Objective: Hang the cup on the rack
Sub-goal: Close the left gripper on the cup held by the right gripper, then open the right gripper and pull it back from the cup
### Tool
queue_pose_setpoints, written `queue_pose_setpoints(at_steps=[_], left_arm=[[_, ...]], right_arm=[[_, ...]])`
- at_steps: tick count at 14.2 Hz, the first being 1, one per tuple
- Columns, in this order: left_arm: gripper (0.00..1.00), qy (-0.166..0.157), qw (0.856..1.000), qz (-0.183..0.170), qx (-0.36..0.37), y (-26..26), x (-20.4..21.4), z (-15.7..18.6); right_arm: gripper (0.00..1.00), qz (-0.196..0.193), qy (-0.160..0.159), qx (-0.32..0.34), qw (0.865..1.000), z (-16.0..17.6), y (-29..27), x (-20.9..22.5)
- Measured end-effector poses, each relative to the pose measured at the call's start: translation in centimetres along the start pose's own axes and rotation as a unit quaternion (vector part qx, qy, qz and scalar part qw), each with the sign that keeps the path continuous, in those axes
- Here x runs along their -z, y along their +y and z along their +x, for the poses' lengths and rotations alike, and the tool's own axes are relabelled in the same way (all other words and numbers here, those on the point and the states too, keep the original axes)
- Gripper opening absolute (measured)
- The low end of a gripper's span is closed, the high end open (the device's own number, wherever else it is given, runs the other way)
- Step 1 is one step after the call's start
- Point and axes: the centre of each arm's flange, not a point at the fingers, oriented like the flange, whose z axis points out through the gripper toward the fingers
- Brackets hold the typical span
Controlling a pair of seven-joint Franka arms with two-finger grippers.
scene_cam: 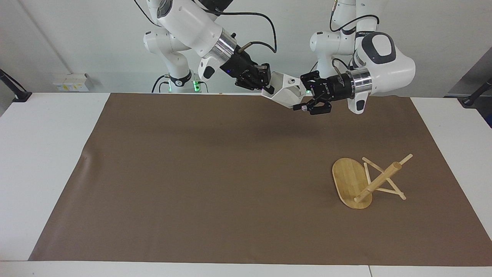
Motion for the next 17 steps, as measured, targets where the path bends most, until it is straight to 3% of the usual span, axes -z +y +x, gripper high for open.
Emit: queue_pose_setpoints(at_steps=[6,7,9,13,15,17], left_arm=[[0.72,0.05,0.999,-0.002,0.011,-0.2,1.0,0.3],[0.72,0.061,0.998,-0.002,0.014,-0.2,1.1,0.4],[0.72,0.09,0.996,-0.001,0.015,-0.1,1.4,1.0],[0.72,0.132,0.991,-0.017,0.034,0.6,3.4,2.2],[0.72,0.145,0.987,-0.042,0.061,1.2,5.1,3.2],[0.72,0.154,0.979,-0.091,0.093,1.9,6.0,4.3]], right_arm=[[0.9,0.0,0.0,0.001,1.0,-0.1,0.0,0.1],[0.9,0.0,0.0,0.001,1.0,-0.1,0.0,0.0],[1.0,0.0,0.0,0.01,1.0,-0.2,0.0,0.1],[1.0,-0.004,-0.001,0.025,1.0,-0.3,0.4,-0.1],[1.0,-0.004,0.0,0.034,0.999,0.0,0.6,-0.1],[1.0,-0.013,0.008,0.059,0.998,0.4,0.9,0.2]])
